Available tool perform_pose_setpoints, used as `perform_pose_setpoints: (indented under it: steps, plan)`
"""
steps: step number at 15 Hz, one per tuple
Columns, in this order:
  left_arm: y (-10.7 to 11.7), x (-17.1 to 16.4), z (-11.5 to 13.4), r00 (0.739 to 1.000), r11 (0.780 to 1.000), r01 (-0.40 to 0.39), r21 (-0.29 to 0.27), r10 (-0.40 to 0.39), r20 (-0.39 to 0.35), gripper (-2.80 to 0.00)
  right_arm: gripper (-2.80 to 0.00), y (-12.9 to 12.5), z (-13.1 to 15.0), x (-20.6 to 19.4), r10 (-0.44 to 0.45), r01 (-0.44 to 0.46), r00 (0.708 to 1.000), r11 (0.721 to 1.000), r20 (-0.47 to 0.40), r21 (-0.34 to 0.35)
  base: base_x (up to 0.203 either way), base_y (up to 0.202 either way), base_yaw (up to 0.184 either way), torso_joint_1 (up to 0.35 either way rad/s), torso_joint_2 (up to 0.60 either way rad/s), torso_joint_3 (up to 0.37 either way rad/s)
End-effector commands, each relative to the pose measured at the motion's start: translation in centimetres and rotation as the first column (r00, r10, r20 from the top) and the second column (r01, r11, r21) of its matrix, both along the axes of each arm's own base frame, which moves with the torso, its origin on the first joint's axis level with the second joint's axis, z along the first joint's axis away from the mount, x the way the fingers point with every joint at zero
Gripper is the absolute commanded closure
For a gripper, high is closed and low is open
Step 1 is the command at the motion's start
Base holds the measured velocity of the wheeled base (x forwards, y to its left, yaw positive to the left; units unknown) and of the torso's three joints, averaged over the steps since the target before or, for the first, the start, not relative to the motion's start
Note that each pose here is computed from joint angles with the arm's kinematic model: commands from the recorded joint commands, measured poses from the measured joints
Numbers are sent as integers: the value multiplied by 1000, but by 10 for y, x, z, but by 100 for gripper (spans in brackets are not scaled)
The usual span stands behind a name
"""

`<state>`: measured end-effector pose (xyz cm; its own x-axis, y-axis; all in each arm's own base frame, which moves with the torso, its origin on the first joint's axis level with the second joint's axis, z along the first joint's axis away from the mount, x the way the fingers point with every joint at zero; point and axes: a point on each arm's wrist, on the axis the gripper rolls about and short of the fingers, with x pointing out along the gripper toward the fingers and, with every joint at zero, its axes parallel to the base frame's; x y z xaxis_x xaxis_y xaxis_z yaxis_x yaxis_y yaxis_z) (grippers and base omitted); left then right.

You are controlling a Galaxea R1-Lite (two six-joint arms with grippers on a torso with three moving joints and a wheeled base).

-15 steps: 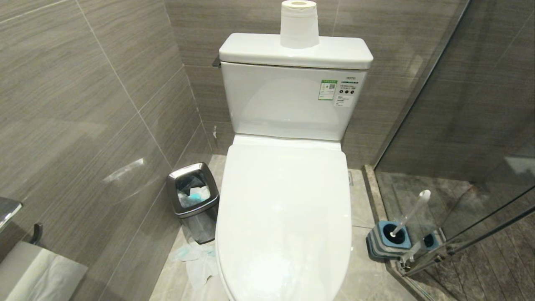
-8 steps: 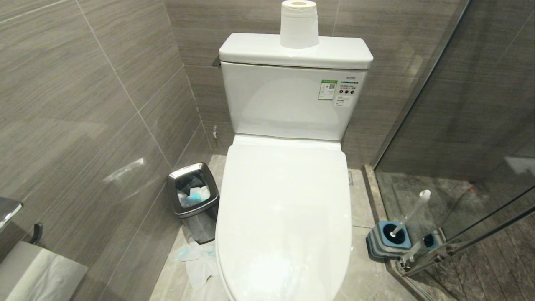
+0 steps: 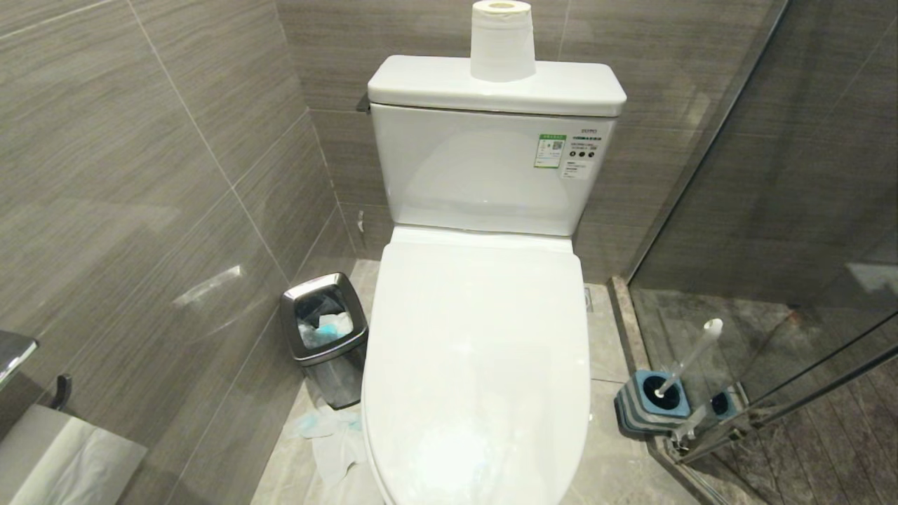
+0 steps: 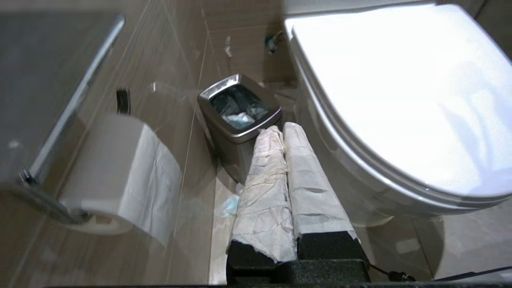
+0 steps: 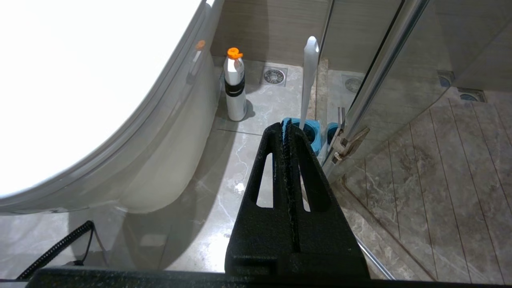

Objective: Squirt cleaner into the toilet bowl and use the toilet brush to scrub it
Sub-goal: Use the left hand to lift the toilet lid slightly

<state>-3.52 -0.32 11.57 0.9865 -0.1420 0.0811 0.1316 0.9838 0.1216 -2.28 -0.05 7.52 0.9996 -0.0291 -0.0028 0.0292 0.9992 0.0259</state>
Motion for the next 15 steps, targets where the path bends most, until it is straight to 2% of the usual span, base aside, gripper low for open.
perform_pose_setpoints:
  steps: [1,4,7,9,12,13,15]
  plan:
    - [-1,1,28,1000,1000,26,9,-26,-9,0,0,0,0,0,0,0,1000,1000,-2,0,0,0,0,0,0,0]
    - [-1,16,73,998,999,45,24,-44,-43,0,0,0,0,0,1,-1,1000,1000,-2,0,0,0,0,0,0,0]
    - [-1,47,124,996,998,54,29,-51,-78,0,0,0,0,0,-1,1,1000,1000,-2,0,0,0,0,0,0,0]
    - [-1,71,148,992,998,60,29,-57,-110,0,0,0,0,0,0,0,1000,1000,-3,0,0,0,0,0,0,0]
    - [-6,102,164,977,990,140,25,-133,-168,0,0,0,0,0,0,0,1000,1000,-2,0,0,0,0,0,0,0]
    - [-9,105,163,965,982,186,22,-179,-194,0,0,0,0,0,0,0,1000,1000,-3,0,0,0,0,0,0,0]
    - [-15,105,155,922,965,263,14,-247,-298,0,0,0,0,0,0,0,1000,1000,-2,0,0,0,0,0,0,0]
